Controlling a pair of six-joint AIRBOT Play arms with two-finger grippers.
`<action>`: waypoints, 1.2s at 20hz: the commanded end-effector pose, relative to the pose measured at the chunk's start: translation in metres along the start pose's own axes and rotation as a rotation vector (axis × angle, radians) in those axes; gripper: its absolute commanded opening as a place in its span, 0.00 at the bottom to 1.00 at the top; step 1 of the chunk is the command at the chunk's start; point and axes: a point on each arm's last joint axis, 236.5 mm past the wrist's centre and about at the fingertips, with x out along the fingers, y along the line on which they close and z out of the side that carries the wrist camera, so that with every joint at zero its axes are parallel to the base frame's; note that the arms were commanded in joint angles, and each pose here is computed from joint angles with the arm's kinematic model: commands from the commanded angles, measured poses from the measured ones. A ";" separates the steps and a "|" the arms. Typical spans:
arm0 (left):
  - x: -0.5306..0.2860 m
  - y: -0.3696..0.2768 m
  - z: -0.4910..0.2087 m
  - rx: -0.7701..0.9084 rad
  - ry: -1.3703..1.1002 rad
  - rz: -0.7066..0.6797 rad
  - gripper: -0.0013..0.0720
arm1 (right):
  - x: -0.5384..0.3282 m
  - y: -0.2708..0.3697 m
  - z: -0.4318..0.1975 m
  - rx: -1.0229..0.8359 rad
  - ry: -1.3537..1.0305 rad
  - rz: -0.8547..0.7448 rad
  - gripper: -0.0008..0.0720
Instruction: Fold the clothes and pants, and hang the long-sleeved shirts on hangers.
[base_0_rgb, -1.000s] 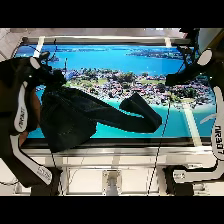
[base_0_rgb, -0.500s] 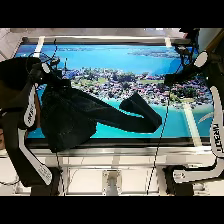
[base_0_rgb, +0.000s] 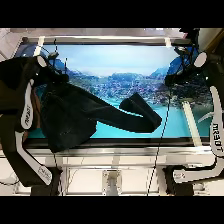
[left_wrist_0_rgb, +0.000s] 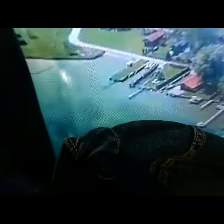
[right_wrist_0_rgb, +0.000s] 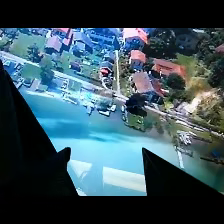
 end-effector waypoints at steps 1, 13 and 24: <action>-0.062 0.000 0.018 0.025 -0.093 0.032 0.07 | 0.023 0.017 -0.002 0.007 0.030 0.086 0.73; -0.122 -0.002 -0.006 0.034 -0.048 0.081 0.07 | 0.115 0.208 0.002 -0.482 0.046 0.309 0.73; -0.136 0.002 -0.002 0.033 -0.082 0.104 0.07 | 0.109 0.129 0.013 -0.479 0.137 0.069 0.04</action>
